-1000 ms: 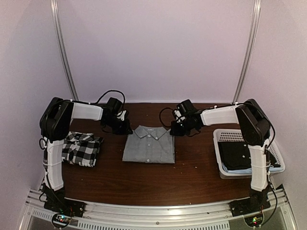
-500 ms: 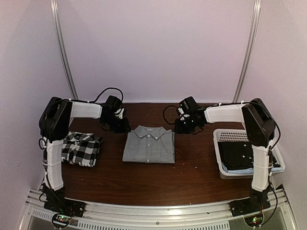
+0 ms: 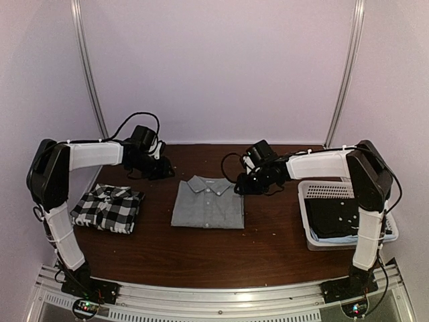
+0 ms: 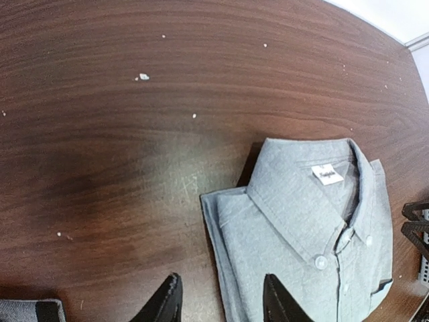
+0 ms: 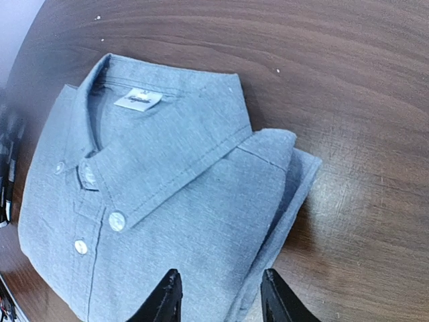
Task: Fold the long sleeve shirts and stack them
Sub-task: Move the square-folded shirt to the center of the board.
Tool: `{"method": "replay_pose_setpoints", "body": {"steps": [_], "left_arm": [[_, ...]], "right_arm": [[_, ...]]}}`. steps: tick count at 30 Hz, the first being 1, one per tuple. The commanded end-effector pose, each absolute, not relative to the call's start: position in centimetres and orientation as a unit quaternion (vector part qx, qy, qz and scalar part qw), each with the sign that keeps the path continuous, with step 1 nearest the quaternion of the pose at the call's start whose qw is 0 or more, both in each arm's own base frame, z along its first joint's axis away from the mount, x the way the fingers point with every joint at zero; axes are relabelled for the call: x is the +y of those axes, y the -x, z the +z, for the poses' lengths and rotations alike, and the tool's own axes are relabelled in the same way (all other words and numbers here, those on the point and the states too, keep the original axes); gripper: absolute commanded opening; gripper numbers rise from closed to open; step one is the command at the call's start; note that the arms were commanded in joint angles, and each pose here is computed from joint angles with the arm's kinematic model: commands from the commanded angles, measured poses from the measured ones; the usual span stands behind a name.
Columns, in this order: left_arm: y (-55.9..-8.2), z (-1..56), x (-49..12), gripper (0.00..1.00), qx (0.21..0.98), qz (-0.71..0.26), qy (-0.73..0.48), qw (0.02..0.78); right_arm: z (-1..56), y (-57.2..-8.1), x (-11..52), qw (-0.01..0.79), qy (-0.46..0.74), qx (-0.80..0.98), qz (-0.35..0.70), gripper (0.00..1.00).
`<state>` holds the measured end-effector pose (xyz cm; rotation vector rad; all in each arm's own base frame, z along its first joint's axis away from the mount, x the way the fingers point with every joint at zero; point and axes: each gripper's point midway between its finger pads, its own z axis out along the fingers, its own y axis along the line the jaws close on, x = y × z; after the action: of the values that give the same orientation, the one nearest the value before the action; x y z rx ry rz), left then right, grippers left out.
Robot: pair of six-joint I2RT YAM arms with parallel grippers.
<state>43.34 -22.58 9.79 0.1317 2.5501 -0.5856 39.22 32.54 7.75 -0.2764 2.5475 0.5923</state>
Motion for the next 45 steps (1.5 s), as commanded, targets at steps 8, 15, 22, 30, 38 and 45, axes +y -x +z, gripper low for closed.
{"method": "replay_pose_setpoints", "body": {"steps": [8,15,22,30,38,45], "left_arm": [[-40.8,11.0,-21.9,0.42,0.935,-0.240,-0.039,0.259],[-40.3,11.9,-21.7,0.42,0.932,-0.244,-0.038,0.267],[-39.4,12.5,-20.9,0.42,0.931,-0.238,-0.032,0.273],[-38.5,12.9,-19.8,0.42,0.934,-0.221,-0.022,0.279],[-36.8,11.7,-18.3,0.42,0.944,-0.197,0.002,0.263],[-35.0,9.5,-15.5,0.42,0.959,-0.140,0.052,0.241]], "right_arm": [[4.3,-38.5,31.6,0.225,0.076,0.950,0.204,0.42],[2.8,-38.6,32.0,0.212,0.073,0.953,0.203,0.42],[2.5,-38.6,31.9,0.213,0.070,0.953,0.204,0.23],[3.1,-40.1,30.7,0.227,0.067,0.953,0.189,0.00],[4.9,-44.4,25.5,0.256,0.049,0.955,0.142,0.00],[4.3,-46.7,21.3,0.254,0.038,0.960,0.112,0.00]]}}
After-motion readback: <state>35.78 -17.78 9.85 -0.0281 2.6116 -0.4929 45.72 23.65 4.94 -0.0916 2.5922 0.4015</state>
